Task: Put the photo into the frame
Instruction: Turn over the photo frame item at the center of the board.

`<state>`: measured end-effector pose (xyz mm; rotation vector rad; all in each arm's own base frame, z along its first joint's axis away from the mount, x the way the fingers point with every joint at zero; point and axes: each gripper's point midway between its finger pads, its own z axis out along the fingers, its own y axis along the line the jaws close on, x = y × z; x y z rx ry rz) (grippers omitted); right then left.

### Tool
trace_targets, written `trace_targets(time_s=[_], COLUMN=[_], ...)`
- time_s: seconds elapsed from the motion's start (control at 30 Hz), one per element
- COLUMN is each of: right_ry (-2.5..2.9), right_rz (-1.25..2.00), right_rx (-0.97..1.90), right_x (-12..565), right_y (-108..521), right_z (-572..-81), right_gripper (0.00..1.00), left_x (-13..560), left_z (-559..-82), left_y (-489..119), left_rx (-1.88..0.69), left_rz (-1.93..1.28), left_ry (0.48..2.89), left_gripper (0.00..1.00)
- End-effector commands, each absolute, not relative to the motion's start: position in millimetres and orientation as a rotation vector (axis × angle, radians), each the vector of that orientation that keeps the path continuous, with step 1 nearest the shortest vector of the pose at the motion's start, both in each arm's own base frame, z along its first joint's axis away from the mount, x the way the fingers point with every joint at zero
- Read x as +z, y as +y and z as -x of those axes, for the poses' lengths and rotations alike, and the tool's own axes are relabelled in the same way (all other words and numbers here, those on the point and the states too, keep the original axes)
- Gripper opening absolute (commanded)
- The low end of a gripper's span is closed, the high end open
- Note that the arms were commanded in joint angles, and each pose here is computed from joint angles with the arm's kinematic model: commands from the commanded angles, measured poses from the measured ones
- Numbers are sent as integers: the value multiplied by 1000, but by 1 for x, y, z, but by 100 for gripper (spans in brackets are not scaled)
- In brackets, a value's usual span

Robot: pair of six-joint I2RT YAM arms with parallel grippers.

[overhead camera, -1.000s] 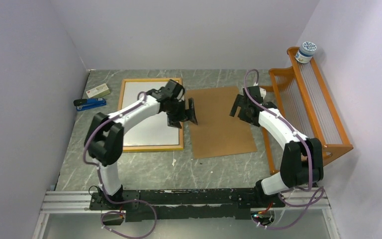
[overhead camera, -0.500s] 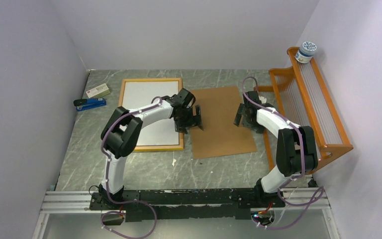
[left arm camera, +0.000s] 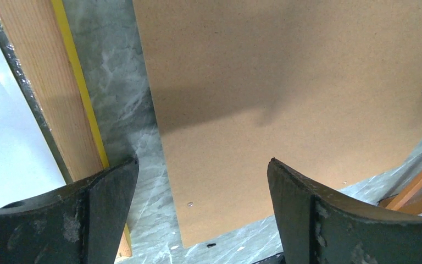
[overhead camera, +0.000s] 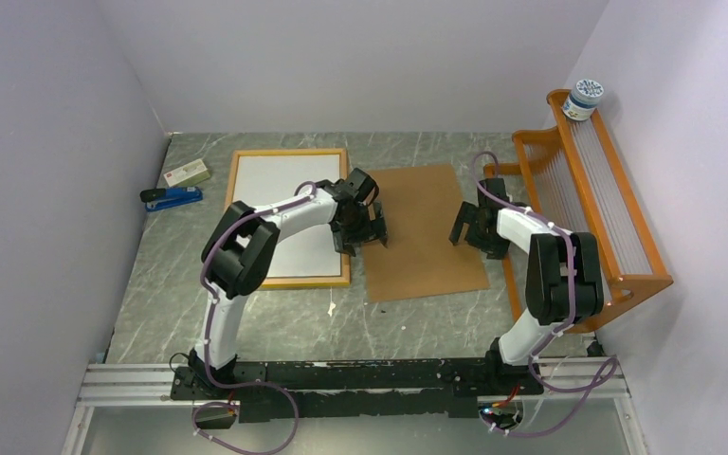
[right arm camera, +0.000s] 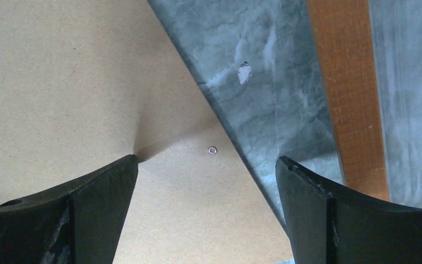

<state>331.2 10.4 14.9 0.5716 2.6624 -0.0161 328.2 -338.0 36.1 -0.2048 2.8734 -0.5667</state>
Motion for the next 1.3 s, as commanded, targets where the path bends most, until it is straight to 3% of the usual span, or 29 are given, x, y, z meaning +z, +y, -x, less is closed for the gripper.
trace_targets(time_s=[0.0, 0.17, 0.3, 0.43, 0.57, 0.87, 1.27], right_ry=[2706, 2722, 2736, 2755, 2762, 2746, 2717], right_rz=[-532, -548, -568, -587, -593, -619, -603], right_rx=[119, 182, 233, 275, 364, 535, 697], right_x=[0, -2, -3, -4, -1, 10, 27], right_y=[29, 36, 42, 47, 58, 78, 96], right_z=[-327, -320, -313, -303, -294, -275, -264], right_gripper=[99, 99, 99, 98, 98, 97, 96], left_x=[14, 1, 10, 29, 53, 120, 153], left_z=[-319, -313, -312, -322, -329, -331, -325], left_y=[-330, -343, -372, -396, -401, -411, -402], left_rx=[-457, -510, -772, -952, -985, -1129, -1140], left_rz=[236, 199, 142, 2, -105, -283, -246], left_ry=[2948, 3032, 3006, 2936, 2867, 2690, 2640], left_gripper=[94, 92, 88, 76, 71, 69, 67])
